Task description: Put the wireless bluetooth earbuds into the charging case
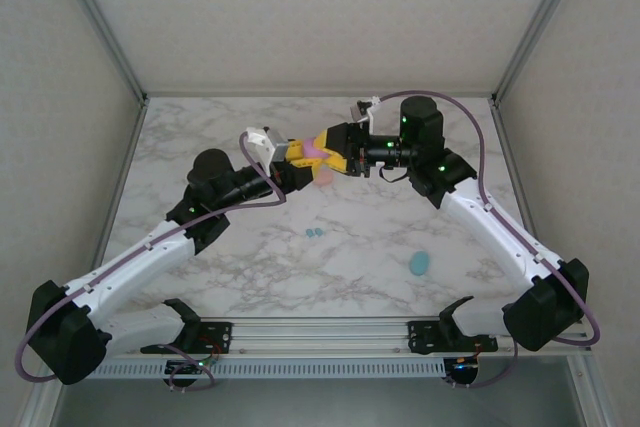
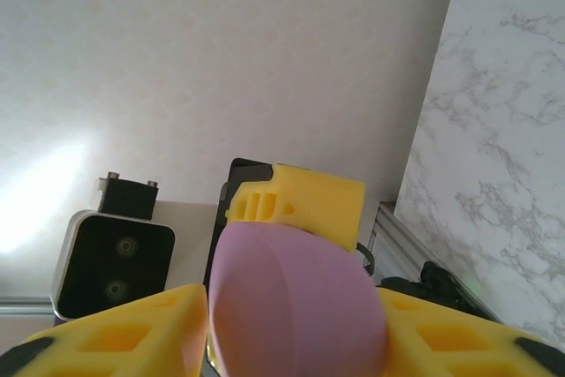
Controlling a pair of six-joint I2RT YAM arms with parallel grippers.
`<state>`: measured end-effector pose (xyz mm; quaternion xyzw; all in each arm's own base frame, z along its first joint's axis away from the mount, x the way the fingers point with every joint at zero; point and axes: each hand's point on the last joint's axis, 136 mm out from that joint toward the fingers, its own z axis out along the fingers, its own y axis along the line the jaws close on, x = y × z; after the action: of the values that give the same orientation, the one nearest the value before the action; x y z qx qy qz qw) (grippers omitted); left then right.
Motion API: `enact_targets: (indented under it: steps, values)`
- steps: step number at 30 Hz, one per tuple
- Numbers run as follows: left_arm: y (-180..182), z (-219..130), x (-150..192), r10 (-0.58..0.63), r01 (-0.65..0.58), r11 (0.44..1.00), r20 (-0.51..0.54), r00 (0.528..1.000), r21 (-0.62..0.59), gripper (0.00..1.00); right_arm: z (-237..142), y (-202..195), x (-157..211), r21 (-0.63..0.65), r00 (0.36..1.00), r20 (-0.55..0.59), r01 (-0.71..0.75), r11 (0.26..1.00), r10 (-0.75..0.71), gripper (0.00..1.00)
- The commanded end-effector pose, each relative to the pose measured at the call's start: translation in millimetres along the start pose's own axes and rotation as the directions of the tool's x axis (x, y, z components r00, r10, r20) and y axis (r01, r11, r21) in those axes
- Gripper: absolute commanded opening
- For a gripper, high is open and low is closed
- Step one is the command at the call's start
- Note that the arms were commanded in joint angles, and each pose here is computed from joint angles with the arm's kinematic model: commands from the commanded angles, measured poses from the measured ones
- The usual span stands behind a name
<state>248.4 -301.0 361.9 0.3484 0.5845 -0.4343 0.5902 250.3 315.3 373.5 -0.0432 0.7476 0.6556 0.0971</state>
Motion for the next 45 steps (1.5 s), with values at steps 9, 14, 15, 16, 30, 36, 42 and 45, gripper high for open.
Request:
enact_targets:
  steps: [9,14,15,16,30,36,42,45]
  values:
    - [-7,2,-17,0.038,-0.039,0.999,0.024,0.999,0.032,0.35,0,-9,-5,-0.012,1.000,0.025,-0.001,1.000,0.002,0.24]
    - [-4,1,-14,0.039,-0.040,0.999,0.007,0.999,0.016,0.46,-4,-10,-11,-0.010,0.997,0.078,0.015,1.000,-0.014,0.20]
    - [-4,1,-13,0.040,-0.040,0.999,0.002,0.999,0.012,0.49,-5,-10,-12,-0.010,0.996,0.093,0.016,1.000,-0.015,0.19]
    - [-3,1,-12,0.041,-0.041,0.999,-0.003,0.999,0.007,0.52,-7,-9,-14,-0.011,0.994,0.109,0.020,1.000,-0.019,0.19]
    - [21,-26,2,0.007,-0.014,0.980,-0.033,0.999,-0.198,0.71,-82,-160,-47,0.492,0.881,0.470,-0.206,0.846,-0.059,0.18]
    - [43,-51,-9,-0.041,0.046,0.925,0.020,0.999,-0.376,0.88,-67,-252,-45,0.576,0.909,0.415,-0.286,0.766,0.028,0.18]
    - [62,-66,-5,-0.143,0.137,0.860,0.025,0.989,-0.491,0.99,-36,-296,-53,0.586,0.941,0.323,-0.285,0.758,0.104,0.19]
    - [64,-67,-4,-0.174,0.160,0.849,0.020,0.985,-0.504,1.00,-22,-314,-61,0.566,0.940,0.312,-0.300,0.768,0.137,0.19]
